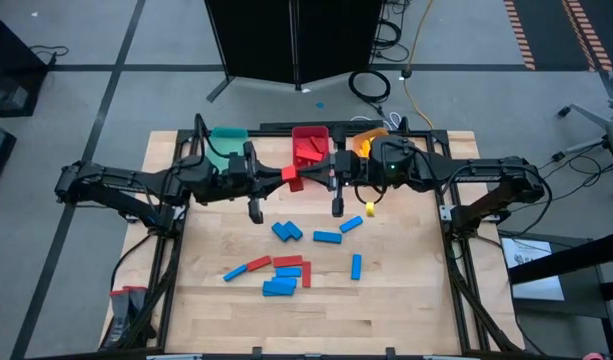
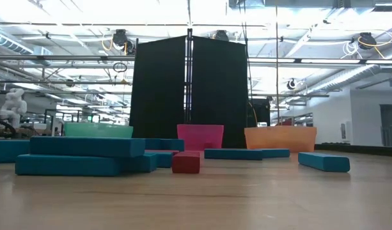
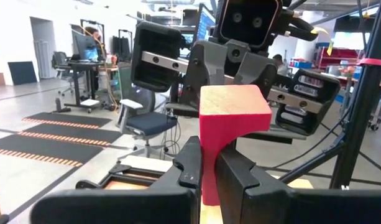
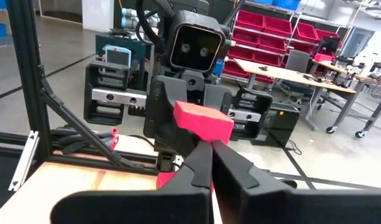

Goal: Sort blocks
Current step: Put the red block into the red bin

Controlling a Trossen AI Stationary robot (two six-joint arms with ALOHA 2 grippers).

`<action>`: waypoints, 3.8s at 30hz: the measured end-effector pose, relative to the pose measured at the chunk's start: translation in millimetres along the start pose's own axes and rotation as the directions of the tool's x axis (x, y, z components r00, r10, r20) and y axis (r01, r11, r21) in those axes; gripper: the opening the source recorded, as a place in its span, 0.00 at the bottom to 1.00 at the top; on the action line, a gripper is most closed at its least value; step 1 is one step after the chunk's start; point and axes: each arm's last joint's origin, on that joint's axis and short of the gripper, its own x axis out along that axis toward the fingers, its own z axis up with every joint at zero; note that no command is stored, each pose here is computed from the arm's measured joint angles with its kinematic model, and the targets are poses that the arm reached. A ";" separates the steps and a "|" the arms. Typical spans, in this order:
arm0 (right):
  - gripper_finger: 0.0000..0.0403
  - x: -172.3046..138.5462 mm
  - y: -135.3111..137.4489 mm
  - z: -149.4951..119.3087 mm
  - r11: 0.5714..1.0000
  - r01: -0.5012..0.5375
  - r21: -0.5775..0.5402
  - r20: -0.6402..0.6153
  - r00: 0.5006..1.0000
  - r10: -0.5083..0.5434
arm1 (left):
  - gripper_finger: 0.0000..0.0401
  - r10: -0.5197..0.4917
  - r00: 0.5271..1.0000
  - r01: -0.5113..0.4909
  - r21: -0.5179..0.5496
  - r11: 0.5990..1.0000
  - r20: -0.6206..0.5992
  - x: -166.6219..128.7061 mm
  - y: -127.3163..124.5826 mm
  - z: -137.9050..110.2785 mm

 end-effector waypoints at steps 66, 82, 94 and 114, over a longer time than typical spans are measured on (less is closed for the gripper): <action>0.45 -9.5 -17.6 -1.1 0.911 -0.002 0.412 -0.038 0.999 0.020 | 0.06 0.079 0.978 -0.188 0.662 0.725 0.191 9.0 3.1 11.8; 0.45 -6.6 -26.8 -11.0 0.912 0.042 0.407 -0.102 0.995 0.000 | 0.06 0.115 0.942 -0.307 0.674 0.672 0.315 4.8 4.6 24.9; 0.45 -6.8 -32.4 -12.2 0.911 0.061 0.408 -0.107 0.994 -0.018 | 0.06 0.117 0.962 -0.256 0.671 0.696 0.246 7.3 5.6 17.8; 0.45 -7.6 -31.2 -10.8 0.892 0.033 0.451 -0.098 0.995 0.012 | 0.06 0.168 0.978 -0.194 0.826 0.529 0.121 12.8 11.6 3.2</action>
